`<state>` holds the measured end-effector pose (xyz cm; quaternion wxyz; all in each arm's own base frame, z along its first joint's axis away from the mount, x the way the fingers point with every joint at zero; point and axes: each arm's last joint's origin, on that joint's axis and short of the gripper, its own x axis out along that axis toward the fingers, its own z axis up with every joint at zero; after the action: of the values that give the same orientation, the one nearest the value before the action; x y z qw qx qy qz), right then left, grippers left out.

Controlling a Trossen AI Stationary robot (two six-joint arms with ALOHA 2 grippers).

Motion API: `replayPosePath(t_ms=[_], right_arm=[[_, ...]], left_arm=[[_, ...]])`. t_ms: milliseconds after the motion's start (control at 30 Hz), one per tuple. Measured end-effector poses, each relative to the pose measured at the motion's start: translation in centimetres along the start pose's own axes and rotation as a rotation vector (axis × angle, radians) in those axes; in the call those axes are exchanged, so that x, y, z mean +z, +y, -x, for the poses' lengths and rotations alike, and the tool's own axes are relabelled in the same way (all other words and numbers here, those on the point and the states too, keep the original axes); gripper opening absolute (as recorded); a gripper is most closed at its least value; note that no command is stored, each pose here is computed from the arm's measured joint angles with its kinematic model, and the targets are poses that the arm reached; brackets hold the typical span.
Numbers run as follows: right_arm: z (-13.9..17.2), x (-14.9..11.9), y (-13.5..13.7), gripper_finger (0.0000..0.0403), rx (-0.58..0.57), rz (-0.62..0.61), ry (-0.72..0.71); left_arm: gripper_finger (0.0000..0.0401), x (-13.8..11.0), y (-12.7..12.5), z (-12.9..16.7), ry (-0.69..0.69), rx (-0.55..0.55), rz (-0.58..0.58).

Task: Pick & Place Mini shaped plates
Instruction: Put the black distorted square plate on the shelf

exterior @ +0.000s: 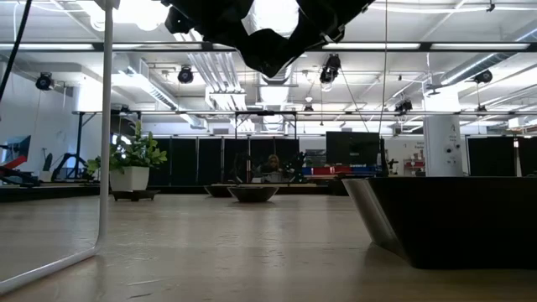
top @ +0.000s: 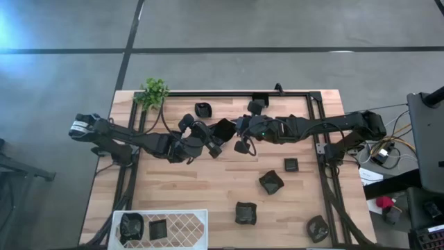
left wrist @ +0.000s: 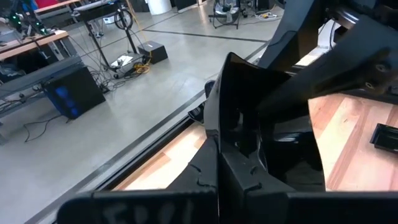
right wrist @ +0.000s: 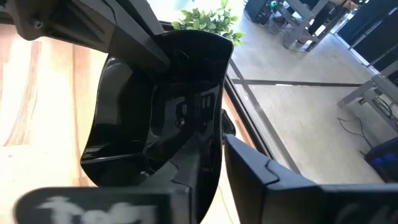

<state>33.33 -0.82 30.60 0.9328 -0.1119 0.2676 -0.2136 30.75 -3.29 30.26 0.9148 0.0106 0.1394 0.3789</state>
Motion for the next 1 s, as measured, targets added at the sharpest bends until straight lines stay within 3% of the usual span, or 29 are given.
replayPosePath(t_ms=[233, 433, 733, 1000], right_arm=[[1.2, 0.4, 1.0, 0.0139, 0.032, 0.013, -0.026], [3.6, 1.1, 1.4, 0.0169, 0.070, 0.028, -0.083], [9.1, 1.9, -0.1, 0.0179, 0.130, -0.066, -0.155], [13.1, 1.5, -0.9, 0.0169, 0.203, -0.125, -0.171]], left_arm=[[0.0000, 0.0, 0.0, 0.0, 0.000, -0.003, 0.004], [0.0000, 0.0, -0.1, 0.1, 0.007, -0.034, 0.009], [0.0000, 0.9, 1.0, 3.2, 0.061, -0.236, -0.003], [0.0000, 2.0, 3.1, 8.3, 0.232, -0.466, 0.059]])
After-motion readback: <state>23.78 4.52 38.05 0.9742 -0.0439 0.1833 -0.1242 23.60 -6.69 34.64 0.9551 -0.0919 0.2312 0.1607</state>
